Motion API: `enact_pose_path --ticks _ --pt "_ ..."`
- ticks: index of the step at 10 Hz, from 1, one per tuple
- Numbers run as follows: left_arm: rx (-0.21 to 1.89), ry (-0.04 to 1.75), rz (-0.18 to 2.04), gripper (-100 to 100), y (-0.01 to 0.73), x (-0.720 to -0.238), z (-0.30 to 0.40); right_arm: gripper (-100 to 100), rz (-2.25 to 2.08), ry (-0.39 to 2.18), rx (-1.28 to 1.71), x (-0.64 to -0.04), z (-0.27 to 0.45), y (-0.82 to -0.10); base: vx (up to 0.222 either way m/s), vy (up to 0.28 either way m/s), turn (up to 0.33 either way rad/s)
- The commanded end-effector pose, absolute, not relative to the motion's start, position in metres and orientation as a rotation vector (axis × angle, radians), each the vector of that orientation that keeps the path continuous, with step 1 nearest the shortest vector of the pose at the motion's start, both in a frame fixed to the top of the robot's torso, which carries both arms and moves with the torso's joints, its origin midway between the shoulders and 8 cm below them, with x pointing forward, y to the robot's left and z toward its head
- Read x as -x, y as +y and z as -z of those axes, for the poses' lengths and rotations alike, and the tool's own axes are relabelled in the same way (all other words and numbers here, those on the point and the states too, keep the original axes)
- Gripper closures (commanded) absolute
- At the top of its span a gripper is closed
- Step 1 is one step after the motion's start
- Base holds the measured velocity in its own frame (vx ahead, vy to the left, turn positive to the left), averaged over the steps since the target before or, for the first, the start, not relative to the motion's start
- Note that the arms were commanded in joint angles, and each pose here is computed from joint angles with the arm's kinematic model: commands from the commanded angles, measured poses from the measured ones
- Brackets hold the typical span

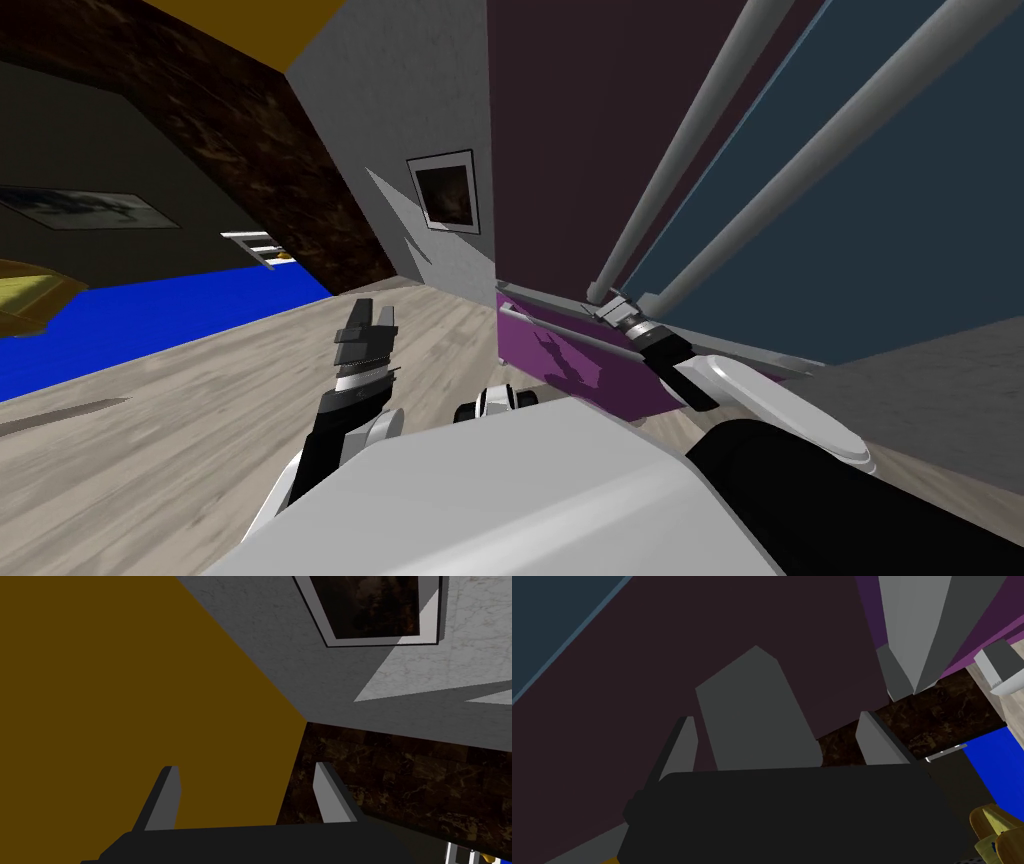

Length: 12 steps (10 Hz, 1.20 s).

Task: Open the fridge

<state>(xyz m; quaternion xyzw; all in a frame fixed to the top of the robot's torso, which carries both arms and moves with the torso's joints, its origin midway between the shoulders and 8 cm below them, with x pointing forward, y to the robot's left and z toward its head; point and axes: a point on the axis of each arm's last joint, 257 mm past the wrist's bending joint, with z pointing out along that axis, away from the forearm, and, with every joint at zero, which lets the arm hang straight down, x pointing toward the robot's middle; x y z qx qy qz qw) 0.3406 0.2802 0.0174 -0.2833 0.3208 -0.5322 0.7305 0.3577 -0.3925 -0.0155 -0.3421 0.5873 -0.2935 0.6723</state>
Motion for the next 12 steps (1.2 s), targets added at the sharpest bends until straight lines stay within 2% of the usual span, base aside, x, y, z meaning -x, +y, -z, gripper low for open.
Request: enact_pose_path --ticks 1,12 --pt "0.624 0.706 1.172 0 0.280 -0.341 -0.017 100 0.661 1.323 0.770 -0.358 0.015 -0.393 0.011 -0.005 -0.007" --pt "0.624 0.706 1.172 0 0.280 -0.341 -0.017 100 0.859 1.432 0.615 -0.336 0.011 -0.473 -0.019 0.269 -0.126"
